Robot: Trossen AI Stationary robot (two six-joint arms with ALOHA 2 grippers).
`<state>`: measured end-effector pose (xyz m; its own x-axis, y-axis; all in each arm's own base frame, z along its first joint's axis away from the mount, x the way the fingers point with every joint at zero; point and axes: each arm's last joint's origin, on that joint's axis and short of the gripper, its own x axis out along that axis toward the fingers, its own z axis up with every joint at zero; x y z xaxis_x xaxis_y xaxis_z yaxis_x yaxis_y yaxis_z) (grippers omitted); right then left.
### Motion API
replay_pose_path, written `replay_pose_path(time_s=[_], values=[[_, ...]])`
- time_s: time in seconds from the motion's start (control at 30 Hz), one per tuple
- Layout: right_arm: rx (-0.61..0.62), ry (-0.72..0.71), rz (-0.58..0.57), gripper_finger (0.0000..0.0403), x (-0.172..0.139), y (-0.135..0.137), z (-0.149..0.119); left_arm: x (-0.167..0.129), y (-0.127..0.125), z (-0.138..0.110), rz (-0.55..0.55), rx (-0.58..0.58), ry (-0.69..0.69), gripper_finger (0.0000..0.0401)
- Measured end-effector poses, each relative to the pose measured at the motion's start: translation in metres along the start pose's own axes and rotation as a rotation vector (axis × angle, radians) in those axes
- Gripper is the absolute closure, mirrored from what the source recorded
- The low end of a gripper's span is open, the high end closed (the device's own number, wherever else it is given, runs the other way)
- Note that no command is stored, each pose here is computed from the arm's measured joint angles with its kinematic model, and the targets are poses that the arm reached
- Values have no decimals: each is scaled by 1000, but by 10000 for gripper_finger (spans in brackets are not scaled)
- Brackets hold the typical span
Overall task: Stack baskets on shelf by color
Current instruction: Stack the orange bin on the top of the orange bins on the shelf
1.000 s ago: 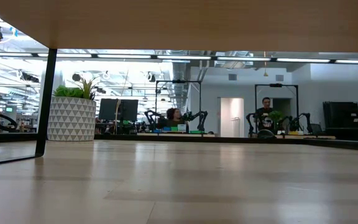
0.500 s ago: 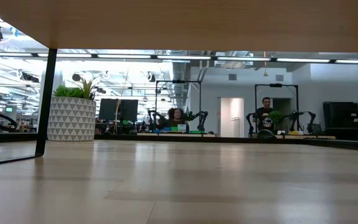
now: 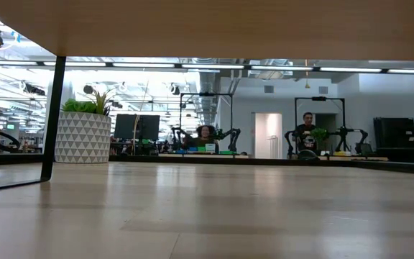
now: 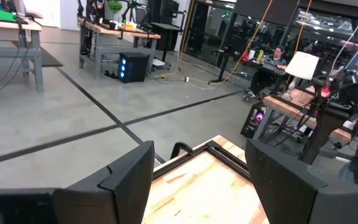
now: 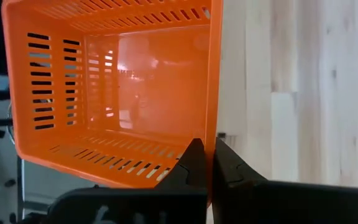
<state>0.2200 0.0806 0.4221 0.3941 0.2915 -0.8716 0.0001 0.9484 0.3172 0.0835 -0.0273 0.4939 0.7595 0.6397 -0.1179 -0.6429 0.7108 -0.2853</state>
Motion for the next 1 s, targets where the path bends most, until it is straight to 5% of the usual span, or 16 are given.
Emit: replay_pose_path(time_s=[0.47,1.0], values=[[-21,100,-49,398,40,26,6,0,-1,0,-18,0,17,159],[-21,115,-61,375,46,25,8,0,0,0,-17,-11,16,159]])
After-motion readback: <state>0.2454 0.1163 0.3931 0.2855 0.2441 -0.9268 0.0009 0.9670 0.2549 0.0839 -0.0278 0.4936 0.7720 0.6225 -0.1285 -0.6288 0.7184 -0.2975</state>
